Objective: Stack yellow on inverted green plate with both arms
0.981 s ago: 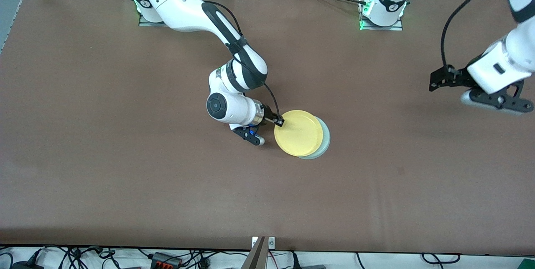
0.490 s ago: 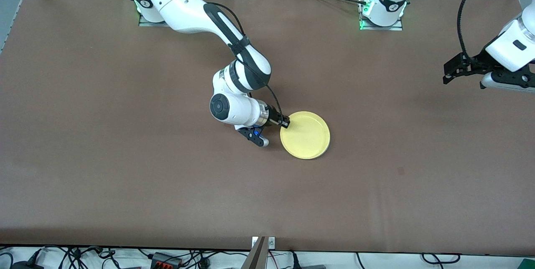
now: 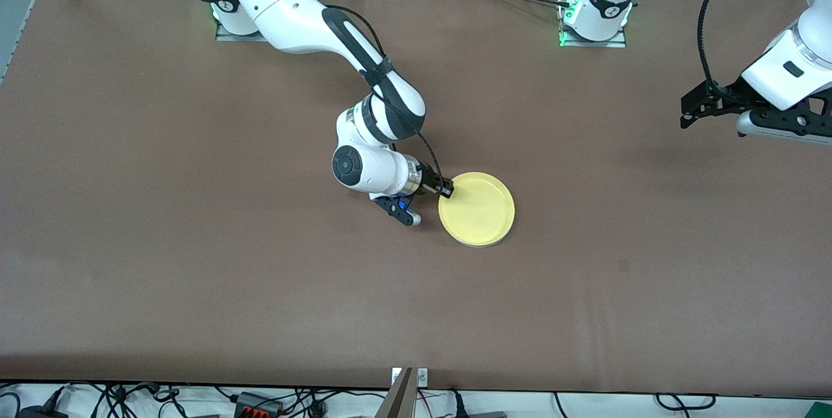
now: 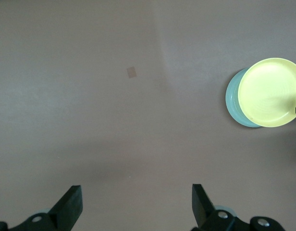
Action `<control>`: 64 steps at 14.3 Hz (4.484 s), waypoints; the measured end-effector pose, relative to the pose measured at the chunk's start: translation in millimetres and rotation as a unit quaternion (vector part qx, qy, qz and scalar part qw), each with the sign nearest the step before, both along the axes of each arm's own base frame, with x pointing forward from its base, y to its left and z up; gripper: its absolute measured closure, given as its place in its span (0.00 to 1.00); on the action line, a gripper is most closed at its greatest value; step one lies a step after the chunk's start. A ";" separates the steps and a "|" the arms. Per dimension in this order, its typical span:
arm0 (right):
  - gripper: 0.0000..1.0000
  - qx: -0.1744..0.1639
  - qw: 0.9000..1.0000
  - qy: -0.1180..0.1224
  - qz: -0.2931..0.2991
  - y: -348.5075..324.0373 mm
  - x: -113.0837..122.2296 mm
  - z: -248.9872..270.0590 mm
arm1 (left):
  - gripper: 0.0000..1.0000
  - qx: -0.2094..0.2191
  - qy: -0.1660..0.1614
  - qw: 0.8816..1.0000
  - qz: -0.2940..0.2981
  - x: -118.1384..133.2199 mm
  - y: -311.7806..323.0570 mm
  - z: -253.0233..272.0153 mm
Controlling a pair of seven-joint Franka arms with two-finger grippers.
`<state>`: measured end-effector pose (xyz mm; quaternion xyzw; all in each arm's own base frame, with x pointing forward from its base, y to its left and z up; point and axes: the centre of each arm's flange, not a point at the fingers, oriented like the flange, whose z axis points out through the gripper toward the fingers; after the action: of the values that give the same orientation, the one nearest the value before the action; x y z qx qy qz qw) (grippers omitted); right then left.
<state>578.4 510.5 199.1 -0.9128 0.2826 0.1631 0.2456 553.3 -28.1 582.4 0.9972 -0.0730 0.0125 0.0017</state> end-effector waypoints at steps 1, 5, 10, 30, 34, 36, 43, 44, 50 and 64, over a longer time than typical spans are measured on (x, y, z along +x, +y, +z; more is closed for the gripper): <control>0.97 -0.001 1.000 -0.001 -0.002 0.1 -0.3 -3.5 | 0.00 0.000 0.001 1.000 -0.001 -0.2 -1.1 -0.2; 0.97 -0.002 1.000 -0.003 -0.006 -0.3 0.1 -8.1 | 0.00 0.000 0.001 1.000 -0.007 -0.6 -7.4 0.1; 0.97 0.004 1.000 0.004 -0.009 8.7 -6.3 -6.1 | 0.00 0.006 -0.001 1.000 -0.013 -1.0 -13.6 1.7; 0.00 -0.169 0.972 -0.093 0.133 -135.9 74.3 166.5 | 0.00 0.007 0.004 1.000 -0.013 -2.0 -14.4 1.3; 0.00 -0.171 0.971 -0.088 0.141 -259.4 111.1 215.1 | 0.00 0.007 0.004 1.000 -0.012 -2.0 -14.1 1.3; 0.00 -0.168 0.973 -0.084 0.130 -332.5 125.7 230.9 | 0.00 0.007 0.004 1.000 -0.012 -2.1 -14.1 1.3; 0.00 -0.220 0.955 -0.102 0.172 -472.2 130.0 267.5 | 0.00 0.007 0.004 1.000 -0.011 -2.0 -13.9 1.4; 0.00 -0.237 0.947 -0.110 0.188 -477.6 127.0 276.3 | 0.00 0.007 0.004 1.000 -0.011 -2.0 -13.7 1.6; 0.00 -0.290 0.918 -0.166 0.215 -536.7 90.3 353.3 | 0.00 0.007 0.003 1.000 -0.009 -1.7 -11.2 2.6; 0.00 -0.262 0.925 -0.146 0.232 -568.5 28.4 386.3 | 0.00 0.007 0.014 1.000 -0.007 -4.0 -8.9 2.5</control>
<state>606.8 -58.0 585.4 -0.9984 0.0564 0.0001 -0.0086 549.3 -37.0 584.9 0.9968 -0.0797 -0.0016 -0.0046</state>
